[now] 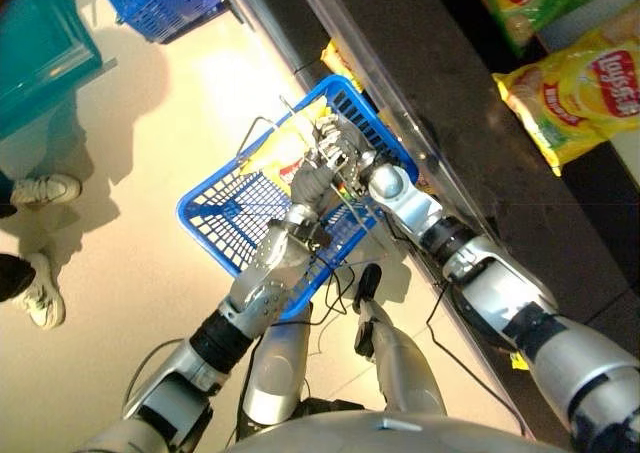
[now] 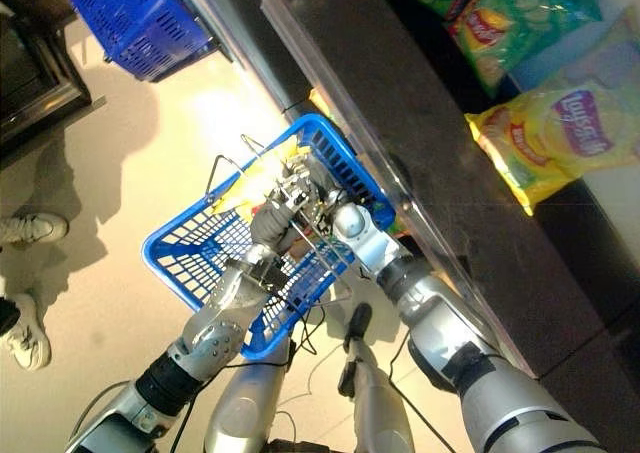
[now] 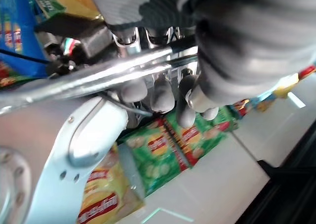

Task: Pick up the snacks into the basket

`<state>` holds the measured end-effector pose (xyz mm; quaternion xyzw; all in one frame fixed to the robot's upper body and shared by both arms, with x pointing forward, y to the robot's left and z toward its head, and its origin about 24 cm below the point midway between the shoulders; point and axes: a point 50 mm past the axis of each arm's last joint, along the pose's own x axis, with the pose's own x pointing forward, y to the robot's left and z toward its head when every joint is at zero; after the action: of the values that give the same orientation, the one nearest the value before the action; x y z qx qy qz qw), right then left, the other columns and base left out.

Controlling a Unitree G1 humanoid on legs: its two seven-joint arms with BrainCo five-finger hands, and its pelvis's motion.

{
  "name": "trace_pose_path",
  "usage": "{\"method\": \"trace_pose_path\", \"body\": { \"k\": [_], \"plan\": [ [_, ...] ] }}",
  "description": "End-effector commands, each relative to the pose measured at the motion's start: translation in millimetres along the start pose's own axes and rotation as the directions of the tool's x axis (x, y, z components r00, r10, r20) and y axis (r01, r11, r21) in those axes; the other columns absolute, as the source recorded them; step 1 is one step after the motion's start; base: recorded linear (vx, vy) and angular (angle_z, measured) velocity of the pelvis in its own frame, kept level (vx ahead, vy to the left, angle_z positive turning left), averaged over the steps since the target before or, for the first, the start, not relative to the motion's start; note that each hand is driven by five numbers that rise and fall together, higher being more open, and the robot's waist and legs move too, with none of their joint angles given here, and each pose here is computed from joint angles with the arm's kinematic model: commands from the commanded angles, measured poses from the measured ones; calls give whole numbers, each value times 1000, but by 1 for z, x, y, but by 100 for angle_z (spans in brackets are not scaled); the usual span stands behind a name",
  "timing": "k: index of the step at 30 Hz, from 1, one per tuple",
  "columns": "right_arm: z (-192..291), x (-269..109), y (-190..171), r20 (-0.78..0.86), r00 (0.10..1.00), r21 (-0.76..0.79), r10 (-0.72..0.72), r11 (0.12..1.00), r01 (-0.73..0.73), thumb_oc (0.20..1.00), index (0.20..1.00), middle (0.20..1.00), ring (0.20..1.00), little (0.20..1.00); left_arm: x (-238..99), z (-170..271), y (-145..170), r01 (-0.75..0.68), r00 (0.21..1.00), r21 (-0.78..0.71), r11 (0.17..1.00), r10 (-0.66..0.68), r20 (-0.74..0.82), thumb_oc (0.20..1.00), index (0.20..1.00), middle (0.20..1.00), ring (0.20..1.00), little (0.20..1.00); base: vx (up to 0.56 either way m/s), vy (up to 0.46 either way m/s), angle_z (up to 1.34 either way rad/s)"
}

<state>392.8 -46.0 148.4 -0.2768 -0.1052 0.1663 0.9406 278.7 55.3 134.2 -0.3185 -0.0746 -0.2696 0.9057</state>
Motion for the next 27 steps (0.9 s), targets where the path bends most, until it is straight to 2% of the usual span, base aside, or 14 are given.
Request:
{"method": "trace_pose_path", "body": {
  "k": [1, 2, 5, 8, 9, 10, 16, 21, 23, 24, 27],
  "plan": [
    [61, 14, 13, 193, 981, -12, 11, 1000, -9, 200, 200, 200, 200, 200, 5, 38, -102, 516, 841, -12, 856, -505, 195, 200, 200, 200, 200, 200, -2, 9, 19],
    [61, 14, 13, 193, 981, -12, 11, 1000, -9, 200, 200, 200, 200, 200, 5, 38, -102, 516, 841, -12, 856, -505, 195, 200, 200, 200, 200, 200, 1, 0, 10],
    [27, 17, 9, 21, 999, -31, -24, 999, 25, 200, 200, 200, 200, 200, 7, 39, -110, 541, 827, -20, 841, -527, 198, 200, 200, 200, 200, 200, 0, 10, 10],
    [10, 14, 7, -53, 998, -27, -33, 999, 32, 200, 200, 200, 200, 200, 8, 40, -111, 539, 826, -21, 842, -524, 208, 200, 200, 200, 200, 200, 9, 16, 20],
    [-5, 11, 5, -109, 993, -43, -35, 999, 30, 573, 573, 573, 573, 573, 9, 42, -109, 528, 829, -6, 849, -514, 219, 200, 200, 200, 200, 200, 12, 35, 19],
    [-12, 8, 6, -132, 991, -56, -35, 998, 28, 1000, 1000, 1000, 1000, 1000, 10, 45, -106, 512, 835, 5, 859, -498, 234, 200, 200, 200, 200, 200, 15, 45, 15],
    [-25, -3, 5, -112, 993, -70, -35, 997, 28, 1000, 1000, 1000, 1000, 1000, 8, 67, -81, 388, 856, 72, 919, -388, 340, 200, 200, 200, 200, 200, -7, 69, 2],
    [-10, -27, -9, 95, 992, -87, -79, 992, 88, 1000, 1000, 1000, 1000, 1000, 2, 89, -44, 178, 862, 118, 977, -213, 459, 200, 200, 200, 200, 200, -7, 98, -21],
    [-9, -44, -12, 160, 981, -58, -111, 991, 122, 1000, 1000, 1000, 1000, 1000, -2, 93, -28, 97, 859, 109, 989, -139, 493, 200, 200, 200, 200, 200, -6, 101, -40],
    [-14, -62, -13, 195, 974, -23, -117, 992, 124, 1000, 1000, 1000, 1000, 1000, -9, 95, -11, 10, 856, 130, 991, -75, 511, 200, 200, 200, 200, 200, -12, 94, -46],
    [-14, -71, -17, 222, 967, -20, -122, 991, 130, 1000, 1000, 1000, 1000, 1000, -14, 96, 0, -37, 856, 134, 990, -38, 515, 200, 200, 200, 200, 200, -24, 50, -64]
  ]
}}
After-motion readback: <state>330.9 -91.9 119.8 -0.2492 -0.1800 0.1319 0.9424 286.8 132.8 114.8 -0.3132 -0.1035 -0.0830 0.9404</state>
